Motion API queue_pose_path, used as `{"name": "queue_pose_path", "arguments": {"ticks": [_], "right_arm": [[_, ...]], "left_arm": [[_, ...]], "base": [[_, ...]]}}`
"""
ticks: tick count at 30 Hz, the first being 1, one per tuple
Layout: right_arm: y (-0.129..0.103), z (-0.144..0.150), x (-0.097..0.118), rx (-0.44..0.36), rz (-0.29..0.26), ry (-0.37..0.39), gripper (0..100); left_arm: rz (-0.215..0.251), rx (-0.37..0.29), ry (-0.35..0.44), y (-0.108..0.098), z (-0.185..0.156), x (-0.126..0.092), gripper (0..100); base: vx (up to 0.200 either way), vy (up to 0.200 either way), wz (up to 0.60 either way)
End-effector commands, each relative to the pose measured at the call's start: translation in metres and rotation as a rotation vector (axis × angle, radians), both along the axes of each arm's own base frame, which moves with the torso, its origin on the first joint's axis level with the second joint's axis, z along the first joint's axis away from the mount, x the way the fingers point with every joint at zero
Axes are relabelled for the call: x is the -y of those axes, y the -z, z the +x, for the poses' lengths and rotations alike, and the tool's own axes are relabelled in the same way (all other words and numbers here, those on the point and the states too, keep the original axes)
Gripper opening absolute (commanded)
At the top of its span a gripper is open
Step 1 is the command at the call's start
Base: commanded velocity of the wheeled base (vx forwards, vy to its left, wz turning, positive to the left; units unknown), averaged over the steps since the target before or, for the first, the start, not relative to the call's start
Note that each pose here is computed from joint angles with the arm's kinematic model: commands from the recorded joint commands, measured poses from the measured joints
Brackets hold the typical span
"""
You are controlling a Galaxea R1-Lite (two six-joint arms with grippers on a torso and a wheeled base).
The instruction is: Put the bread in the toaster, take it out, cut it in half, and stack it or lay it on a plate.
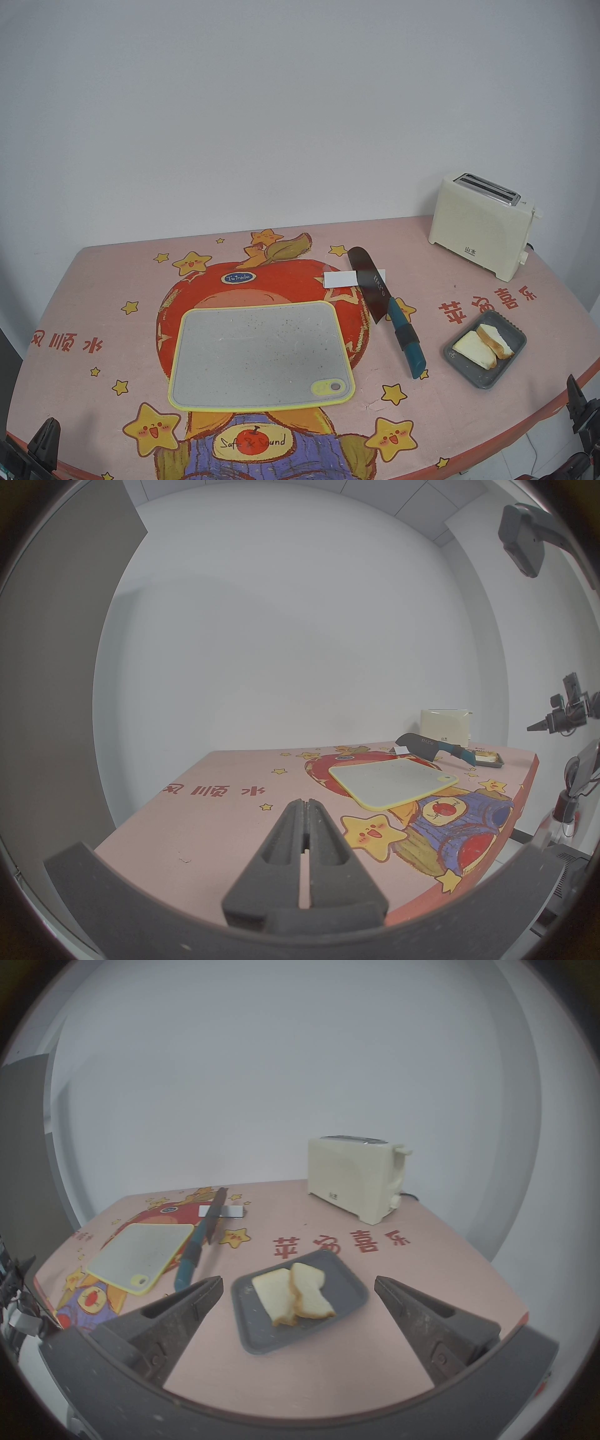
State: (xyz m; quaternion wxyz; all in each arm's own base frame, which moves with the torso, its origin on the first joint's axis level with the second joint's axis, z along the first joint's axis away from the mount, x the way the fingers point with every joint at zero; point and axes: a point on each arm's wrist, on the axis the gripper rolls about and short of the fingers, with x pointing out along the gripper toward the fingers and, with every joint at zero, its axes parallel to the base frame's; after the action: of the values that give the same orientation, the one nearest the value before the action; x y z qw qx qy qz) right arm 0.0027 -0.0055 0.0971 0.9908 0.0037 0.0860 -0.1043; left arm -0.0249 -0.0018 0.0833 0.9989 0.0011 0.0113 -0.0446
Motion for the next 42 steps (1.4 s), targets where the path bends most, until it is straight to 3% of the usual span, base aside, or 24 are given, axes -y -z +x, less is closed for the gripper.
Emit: {"name": "queue_pose_path", "arguments": {"ticks": [1, 3, 6, 12, 36, 39, 42], "right_arm": [[0.007, -0.013, -0.002, 0.122, 0.018, -0.106, 100], [0.008, -0.018, -0.003, 0.170, 0.024, -0.176, 100], [0.009, -0.022, -0.004, 0.183, 0.021, -0.201, 100], [0.008, -0.028, -0.005, 0.251, 0.006, -0.196, 100], [0.009, -0.028, -0.005, 0.247, -0.001, -0.214, 100], [0.006, -0.029, -0.006, 0.259, -0.009, -0.239, 100], [0.005, -0.028, -0.006, 0.284, -0.061, -0.255, 100]], "left_arm": [[0.000, 0.000, 0.000, 0.000, 0.000, 0.000, 0], [0.000, 0.000, 0.003, 0.000, 0.000, 0.000, 0], [0.000, 0.000, 0.003, 0.000, 0.000, 0.000, 0], [-0.009, -0.001, 0.000, 0.000, 0.000, 0.000, 0], [-0.011, -0.001, 0.000, 0.000, 0.000, 0.000, 0], [-0.011, -0.001, 0.000, 0.000, 0.000, 0.000, 0], [-0.011, -0.001, 0.000, 0.000, 0.000, 0.000, 0]], "base": [[0.000, 0.000, 0.00], [0.000, 0.000, 0.00], [0.000, 0.000, 0.00], [0.000, 0.000, 0.00], [0.000, 0.000, 0.00], [0.000, 0.000, 0.00], [0.000, 0.000, 0.00]]}}
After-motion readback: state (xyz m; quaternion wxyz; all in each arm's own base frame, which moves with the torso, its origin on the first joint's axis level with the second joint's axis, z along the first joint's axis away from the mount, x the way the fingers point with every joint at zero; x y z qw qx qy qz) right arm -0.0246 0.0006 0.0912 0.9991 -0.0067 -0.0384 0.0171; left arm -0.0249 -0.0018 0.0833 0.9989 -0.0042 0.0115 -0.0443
